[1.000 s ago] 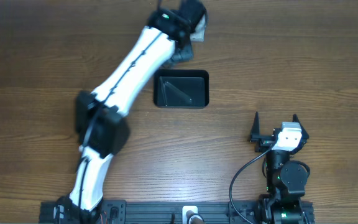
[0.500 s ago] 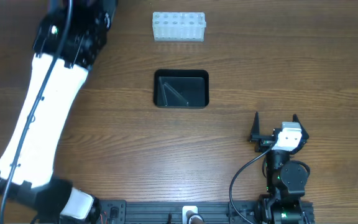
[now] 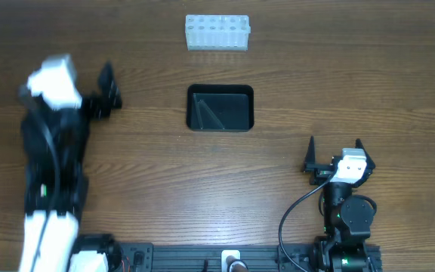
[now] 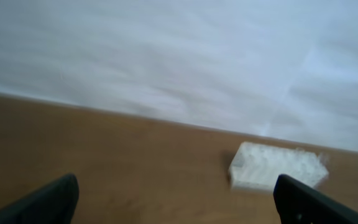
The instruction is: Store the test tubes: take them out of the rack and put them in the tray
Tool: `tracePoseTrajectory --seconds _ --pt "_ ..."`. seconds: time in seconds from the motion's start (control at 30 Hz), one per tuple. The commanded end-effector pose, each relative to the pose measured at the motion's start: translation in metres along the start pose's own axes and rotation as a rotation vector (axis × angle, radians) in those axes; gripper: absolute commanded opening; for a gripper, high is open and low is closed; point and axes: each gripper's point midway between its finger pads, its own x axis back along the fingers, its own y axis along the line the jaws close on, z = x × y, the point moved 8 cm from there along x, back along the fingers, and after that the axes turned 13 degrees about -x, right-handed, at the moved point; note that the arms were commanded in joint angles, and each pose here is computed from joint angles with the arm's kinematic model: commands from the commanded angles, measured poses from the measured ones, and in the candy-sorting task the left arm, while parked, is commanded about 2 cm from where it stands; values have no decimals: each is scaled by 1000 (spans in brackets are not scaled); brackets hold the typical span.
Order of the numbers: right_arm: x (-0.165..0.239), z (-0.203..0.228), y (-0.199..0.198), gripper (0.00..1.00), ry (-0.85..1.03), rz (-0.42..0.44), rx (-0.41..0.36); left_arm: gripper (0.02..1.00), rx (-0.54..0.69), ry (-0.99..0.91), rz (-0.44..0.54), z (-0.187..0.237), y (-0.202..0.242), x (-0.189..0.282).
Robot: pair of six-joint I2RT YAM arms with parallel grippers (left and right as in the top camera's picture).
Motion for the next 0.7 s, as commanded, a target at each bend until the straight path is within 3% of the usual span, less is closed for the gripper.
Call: tracePoseTrajectory --seconds 0.03,0.3,0.7 --pt "0 1 -1 991 -1 5 -3 1000 -86 -93 43 35 0 49" --pt "0 1 -1 991 -1 5 -3 998 -155 -133 28 100 -3 75" --pt "0 1 -1 991 -1 4 -3 1000 -197 -145 16 130 -3 75"
